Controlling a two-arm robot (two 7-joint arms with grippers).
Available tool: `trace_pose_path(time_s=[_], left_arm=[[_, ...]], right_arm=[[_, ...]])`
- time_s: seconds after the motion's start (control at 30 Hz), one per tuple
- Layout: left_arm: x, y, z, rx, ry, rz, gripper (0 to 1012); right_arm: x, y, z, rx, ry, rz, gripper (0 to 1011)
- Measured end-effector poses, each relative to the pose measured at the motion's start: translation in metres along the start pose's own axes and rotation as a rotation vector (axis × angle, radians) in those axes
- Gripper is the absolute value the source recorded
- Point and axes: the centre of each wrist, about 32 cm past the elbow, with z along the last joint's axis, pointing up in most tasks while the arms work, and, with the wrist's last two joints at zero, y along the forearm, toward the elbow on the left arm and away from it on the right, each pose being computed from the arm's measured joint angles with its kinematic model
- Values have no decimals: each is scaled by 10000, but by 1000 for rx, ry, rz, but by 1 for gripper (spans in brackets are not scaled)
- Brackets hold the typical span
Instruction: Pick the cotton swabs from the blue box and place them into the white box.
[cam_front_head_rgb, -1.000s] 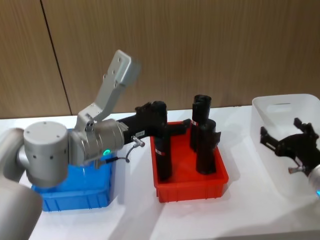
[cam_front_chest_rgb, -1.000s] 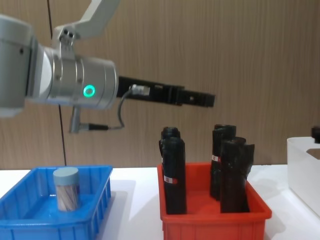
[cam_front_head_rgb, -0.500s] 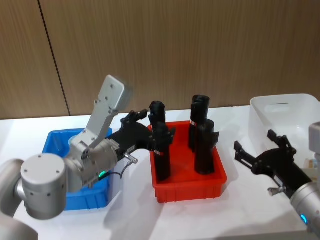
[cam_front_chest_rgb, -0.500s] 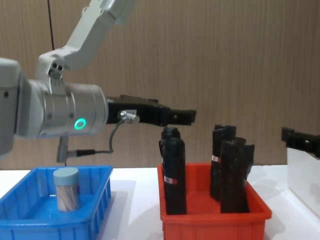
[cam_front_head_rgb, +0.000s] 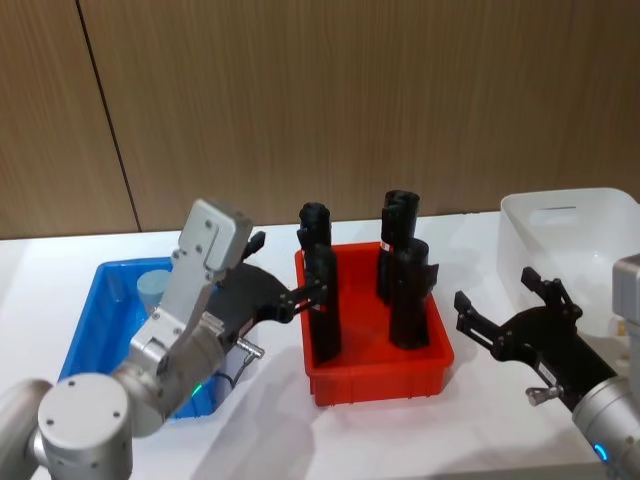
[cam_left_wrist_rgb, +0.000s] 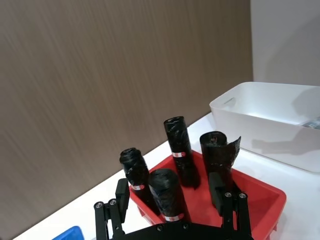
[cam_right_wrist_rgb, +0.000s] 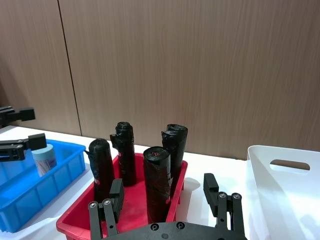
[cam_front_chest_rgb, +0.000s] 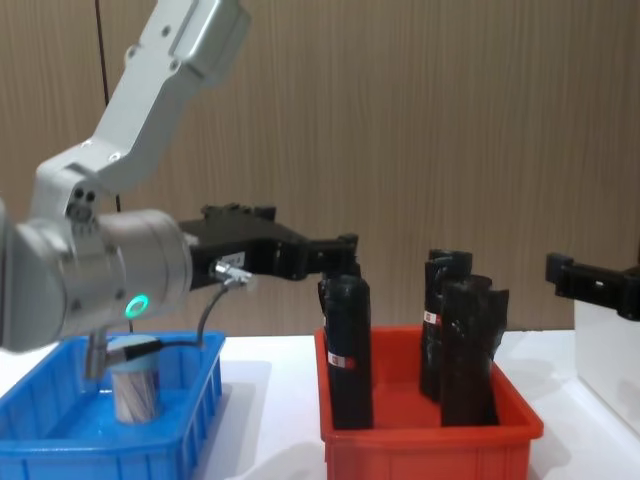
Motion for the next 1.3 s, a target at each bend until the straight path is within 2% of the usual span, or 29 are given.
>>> trace_pose_path(time_s=[0.03, 0.1, 0.37, 0.53, 0.7, 1.3], left_arm=[[0, 0, 0, 0, 0, 0, 1004], [-54, 61, -50, -14, -9, 30, 1004], [-181, 202, -153, -52, -25, 98, 1004], [-226, 252, -184, -66, -30, 121, 1004], [-241, 270, -197, -71, -31, 129, 1004], [-238, 270, -198, -71, -30, 131, 1004]], right_arm=[[0, 0, 0, 0, 0, 0, 1001], [0, 0, 0, 0, 0, 0, 1001], [1, 0, 0, 0, 0, -1, 1001], [1, 0, 0, 0, 0, -1, 1002], [1, 0, 0, -1, 0, -1, 1001], [1, 0, -1, -1, 0, -1, 1001]])
